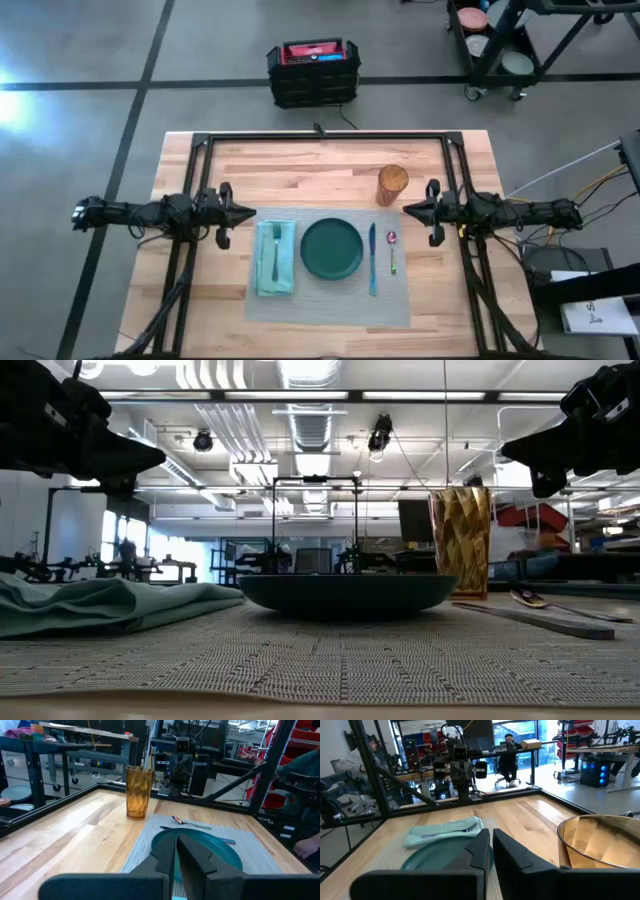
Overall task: Set table place
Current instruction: Return to Home Position
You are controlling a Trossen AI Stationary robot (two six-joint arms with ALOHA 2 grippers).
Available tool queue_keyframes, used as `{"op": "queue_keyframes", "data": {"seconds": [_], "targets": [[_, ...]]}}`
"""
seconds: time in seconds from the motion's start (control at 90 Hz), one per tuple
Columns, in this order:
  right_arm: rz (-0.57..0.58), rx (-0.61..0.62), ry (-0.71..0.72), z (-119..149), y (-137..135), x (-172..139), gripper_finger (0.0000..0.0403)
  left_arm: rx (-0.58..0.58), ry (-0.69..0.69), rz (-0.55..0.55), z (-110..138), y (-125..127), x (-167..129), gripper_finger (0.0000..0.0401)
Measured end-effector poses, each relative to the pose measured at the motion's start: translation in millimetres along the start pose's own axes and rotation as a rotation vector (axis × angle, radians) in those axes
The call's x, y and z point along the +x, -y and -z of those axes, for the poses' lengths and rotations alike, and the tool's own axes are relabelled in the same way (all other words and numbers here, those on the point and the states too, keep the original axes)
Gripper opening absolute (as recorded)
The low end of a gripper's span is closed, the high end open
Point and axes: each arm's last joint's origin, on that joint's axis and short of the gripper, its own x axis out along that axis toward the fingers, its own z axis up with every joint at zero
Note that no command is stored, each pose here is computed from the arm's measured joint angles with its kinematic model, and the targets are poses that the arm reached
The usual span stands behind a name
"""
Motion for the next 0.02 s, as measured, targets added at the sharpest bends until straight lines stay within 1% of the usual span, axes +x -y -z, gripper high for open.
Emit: {"op": "queue_keyframes", "data": {"seconds": [0.022], "targets": [[0.0,0.0,0.0,0.0,0.0,0.0,0.0009,0.0,0.0,0.0,0.0,0.0,0.0,0.0006]]}}
